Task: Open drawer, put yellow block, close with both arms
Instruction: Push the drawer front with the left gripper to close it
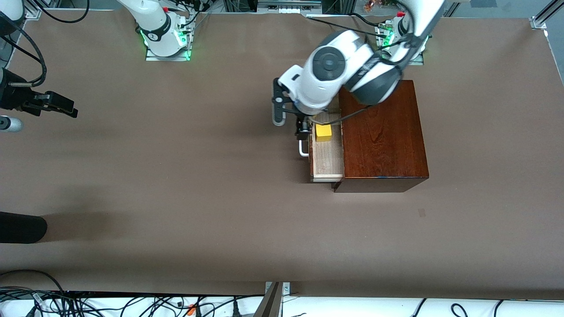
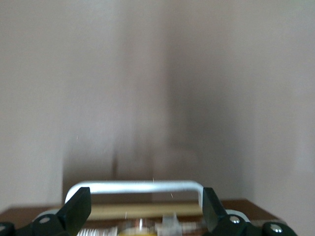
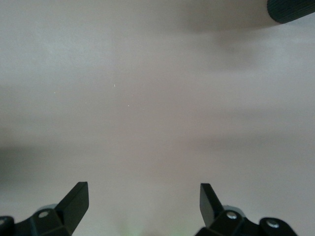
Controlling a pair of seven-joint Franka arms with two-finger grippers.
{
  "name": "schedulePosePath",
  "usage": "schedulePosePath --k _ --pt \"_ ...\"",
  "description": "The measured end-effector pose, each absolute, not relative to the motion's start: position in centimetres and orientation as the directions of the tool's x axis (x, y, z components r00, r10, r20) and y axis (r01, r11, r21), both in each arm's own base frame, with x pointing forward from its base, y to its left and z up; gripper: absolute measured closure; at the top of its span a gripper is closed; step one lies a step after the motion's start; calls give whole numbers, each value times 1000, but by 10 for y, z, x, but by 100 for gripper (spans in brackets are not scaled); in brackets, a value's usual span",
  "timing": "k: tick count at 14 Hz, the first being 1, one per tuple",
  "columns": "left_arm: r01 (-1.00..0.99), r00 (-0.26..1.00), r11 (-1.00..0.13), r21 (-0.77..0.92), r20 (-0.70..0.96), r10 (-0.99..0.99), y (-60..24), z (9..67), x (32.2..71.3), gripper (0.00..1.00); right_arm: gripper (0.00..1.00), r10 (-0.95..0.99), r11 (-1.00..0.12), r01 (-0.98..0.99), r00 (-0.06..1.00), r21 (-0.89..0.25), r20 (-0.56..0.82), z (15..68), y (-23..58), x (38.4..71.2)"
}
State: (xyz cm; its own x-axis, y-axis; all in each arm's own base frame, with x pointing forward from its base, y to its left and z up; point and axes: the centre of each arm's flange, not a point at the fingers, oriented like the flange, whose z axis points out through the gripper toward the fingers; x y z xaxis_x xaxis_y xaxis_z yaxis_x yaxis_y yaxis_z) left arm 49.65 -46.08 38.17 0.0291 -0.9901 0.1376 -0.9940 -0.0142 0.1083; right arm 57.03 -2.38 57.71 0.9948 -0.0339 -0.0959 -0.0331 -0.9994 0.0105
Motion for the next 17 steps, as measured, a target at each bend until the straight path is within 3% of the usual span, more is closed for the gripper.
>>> schedulePosePath --k 4,10,17 --pt "-995 -77 82 63 79 -994 -486 343 481 0 0 -28 -1000 -27 995 14 -96 577 -21 570" --pt "-991 -113 114 72 10 -994 -478 300 489 0 0 -19 -1000 -18 995 14 -96 577 -13 571" --pt "-991 -107 106 84 -12 -994 -472 298 493 0 0 -29 -1000 -28 995 15 -97 576 -17 570"
